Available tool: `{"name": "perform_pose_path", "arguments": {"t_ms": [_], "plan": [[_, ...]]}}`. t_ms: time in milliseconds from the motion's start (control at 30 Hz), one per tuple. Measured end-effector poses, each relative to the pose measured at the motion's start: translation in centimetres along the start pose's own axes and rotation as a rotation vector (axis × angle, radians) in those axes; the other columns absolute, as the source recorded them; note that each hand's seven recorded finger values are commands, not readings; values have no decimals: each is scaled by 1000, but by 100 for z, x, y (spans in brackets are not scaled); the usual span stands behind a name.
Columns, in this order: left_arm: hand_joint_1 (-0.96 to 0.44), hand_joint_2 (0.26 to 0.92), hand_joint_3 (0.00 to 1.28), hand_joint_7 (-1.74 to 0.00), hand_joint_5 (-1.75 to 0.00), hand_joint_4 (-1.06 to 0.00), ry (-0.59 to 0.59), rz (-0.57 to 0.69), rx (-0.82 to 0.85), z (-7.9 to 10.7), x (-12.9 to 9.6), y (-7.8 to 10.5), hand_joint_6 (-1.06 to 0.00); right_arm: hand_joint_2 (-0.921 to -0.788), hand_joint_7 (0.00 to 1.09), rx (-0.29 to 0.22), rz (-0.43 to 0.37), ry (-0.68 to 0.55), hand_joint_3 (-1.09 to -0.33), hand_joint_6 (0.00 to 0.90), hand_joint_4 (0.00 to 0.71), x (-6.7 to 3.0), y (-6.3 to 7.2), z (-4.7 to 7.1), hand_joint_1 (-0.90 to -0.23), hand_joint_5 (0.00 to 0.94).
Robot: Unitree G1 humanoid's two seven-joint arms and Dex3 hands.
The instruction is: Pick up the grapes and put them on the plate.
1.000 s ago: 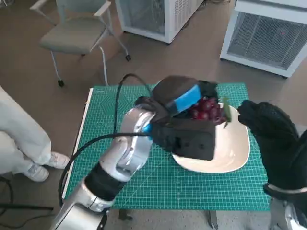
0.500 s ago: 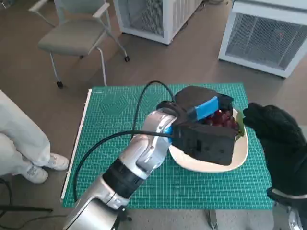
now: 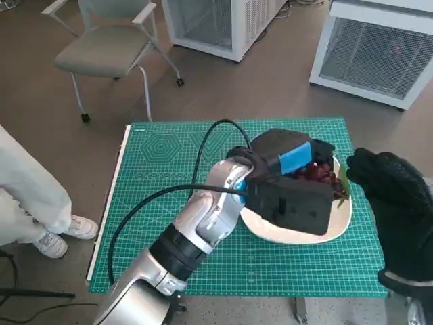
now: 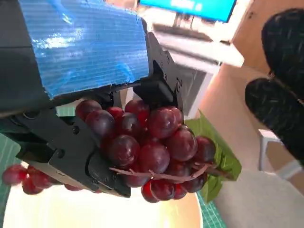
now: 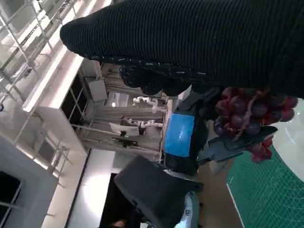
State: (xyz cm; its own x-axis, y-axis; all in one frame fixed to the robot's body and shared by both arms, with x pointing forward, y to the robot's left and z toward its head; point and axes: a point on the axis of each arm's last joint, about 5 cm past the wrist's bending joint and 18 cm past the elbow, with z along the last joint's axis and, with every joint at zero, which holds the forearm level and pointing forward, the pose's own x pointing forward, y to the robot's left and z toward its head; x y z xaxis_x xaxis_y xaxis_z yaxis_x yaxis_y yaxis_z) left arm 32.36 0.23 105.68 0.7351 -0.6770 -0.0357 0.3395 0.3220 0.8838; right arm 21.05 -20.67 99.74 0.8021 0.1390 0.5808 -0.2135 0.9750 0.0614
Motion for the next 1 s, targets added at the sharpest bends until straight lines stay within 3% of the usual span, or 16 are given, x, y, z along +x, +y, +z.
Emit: {"name": "perform_pose_path", "arguments": {"t_ms": [100,167,267,600,1000], "plan": [[-259,829,38,-552,-255,-405,7,-16,-12,-2,4,-18,-379,-921,962,0,-1,0,-589,256,435,0,8,-5,-357,774],[-324,823,20,-361,-123,-320,11,-21,-9,-4,5,-27,-357,-921,961,2,-2,0,-590,256,435,0,12,-7,-356,774],[-428,827,10,-215,-41,-228,19,-21,7,-10,8,-41,-347,-921,960,5,-2,0,-590,256,435,0,18,-11,-356,774],[-681,908,36,-71,-1,-157,29,32,104,-15,15,-122,-297,-921,959,7,0,-4,-593,257,434,1,26,-13,-351,776],[-693,921,104,-14,-2,-159,54,55,134,-74,-21,-147,-223,-921,960,1,6,-7,-595,251,431,-4,34,-16,-350,780]]}}
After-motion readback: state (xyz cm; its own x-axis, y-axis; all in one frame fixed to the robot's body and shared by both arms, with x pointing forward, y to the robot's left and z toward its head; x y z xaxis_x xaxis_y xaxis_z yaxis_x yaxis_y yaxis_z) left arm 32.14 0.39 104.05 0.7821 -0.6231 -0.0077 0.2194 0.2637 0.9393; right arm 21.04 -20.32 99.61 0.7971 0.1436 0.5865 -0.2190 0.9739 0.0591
